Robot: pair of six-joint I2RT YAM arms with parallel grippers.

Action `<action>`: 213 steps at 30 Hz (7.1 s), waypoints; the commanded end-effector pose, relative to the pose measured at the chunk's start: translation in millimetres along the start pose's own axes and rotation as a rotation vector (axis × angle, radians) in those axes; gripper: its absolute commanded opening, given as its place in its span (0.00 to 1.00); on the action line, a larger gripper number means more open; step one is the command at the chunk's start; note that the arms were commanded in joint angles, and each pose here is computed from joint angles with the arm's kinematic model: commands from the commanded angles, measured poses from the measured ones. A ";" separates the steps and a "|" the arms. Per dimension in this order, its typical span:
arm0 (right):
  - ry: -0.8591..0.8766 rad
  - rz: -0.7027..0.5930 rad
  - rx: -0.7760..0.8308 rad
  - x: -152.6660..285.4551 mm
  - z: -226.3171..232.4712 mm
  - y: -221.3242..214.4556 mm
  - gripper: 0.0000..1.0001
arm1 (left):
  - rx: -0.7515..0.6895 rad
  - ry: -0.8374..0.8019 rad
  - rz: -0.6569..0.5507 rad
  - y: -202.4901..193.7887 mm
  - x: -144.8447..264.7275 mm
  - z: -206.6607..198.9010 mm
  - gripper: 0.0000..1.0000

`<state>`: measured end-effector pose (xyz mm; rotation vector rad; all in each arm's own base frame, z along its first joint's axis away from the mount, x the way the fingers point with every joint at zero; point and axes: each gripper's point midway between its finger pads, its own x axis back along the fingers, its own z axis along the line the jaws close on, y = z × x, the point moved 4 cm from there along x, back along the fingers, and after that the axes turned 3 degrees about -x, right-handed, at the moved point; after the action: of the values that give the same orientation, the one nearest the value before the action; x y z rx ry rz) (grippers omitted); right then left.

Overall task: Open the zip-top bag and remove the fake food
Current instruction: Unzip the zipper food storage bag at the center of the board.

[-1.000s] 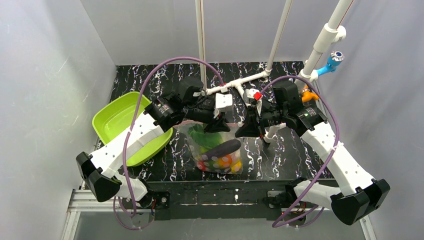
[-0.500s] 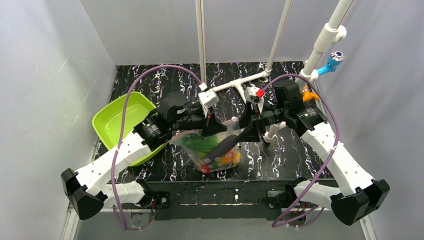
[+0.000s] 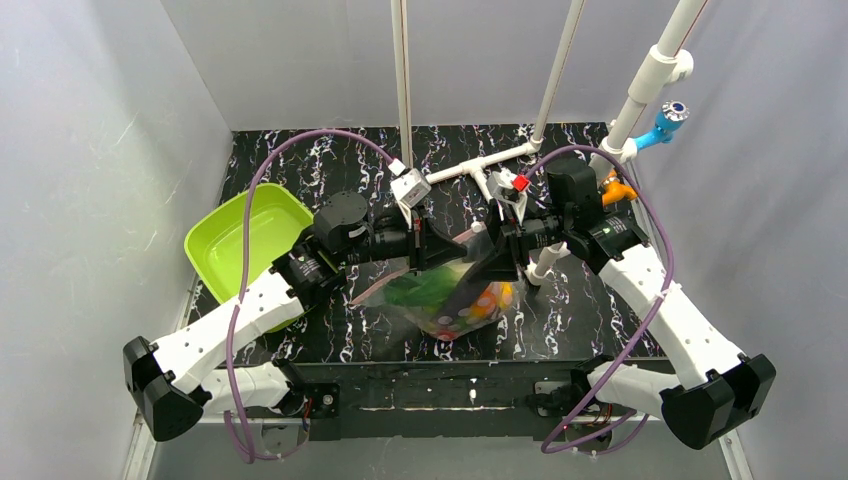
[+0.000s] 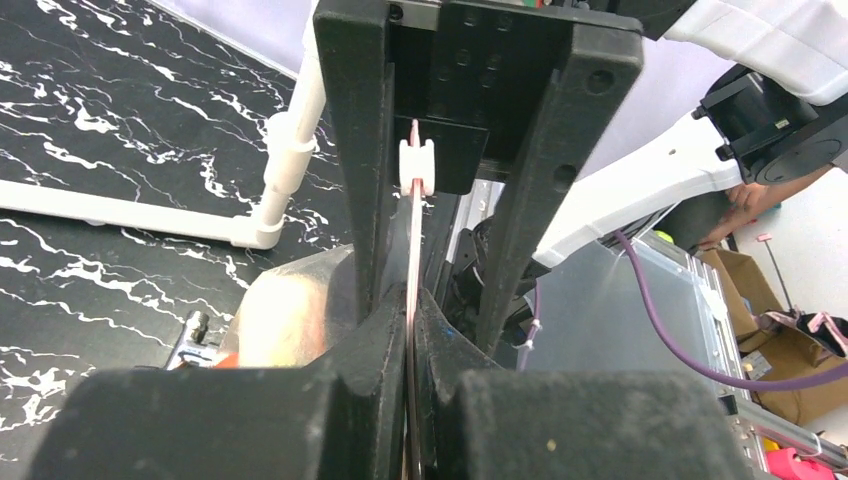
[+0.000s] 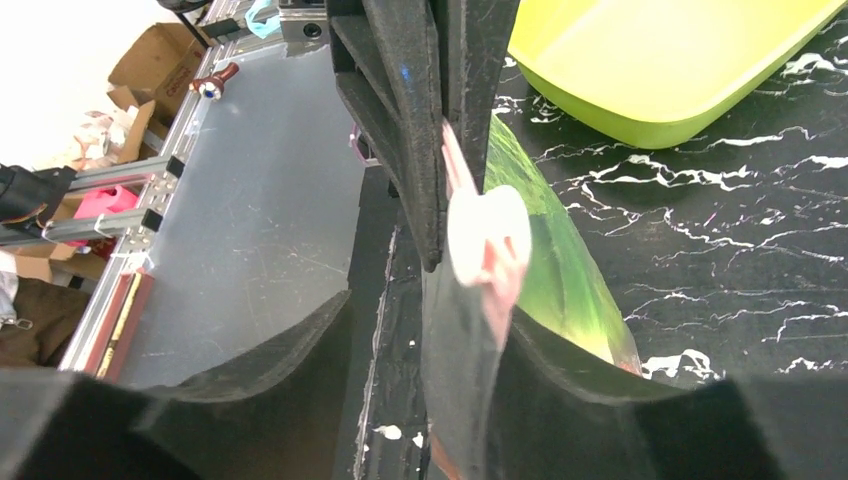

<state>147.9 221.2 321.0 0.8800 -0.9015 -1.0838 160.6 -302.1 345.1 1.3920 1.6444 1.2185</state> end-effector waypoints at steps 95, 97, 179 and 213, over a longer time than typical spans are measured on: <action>0.008 0.013 0.093 6.7 10.7 5.6 0.41 | -0.139 -0.070 0.279 8.0 21.5 -8.9 0.00; 0.014 0.008 0.102 8.0 14.2 14.0 0.43 | -0.133 -0.074 0.283 6.5 20.7 -8.9 0.00; -0.033 0.033 0.219 22.0 31.5 28.4 0.82 | -0.125 -0.053 0.320 -24.3 46.0 -11.0 0.00; -0.079 0.051 0.195 17.5 23.9 28.2 0.01 | -0.173 0.003 0.300 -27.4 62.5 -11.4 0.00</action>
<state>143.6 218.1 345.4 0.9361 -1.0920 -0.9684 135.7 -266.7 326.1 1.6101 1.3347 1.4262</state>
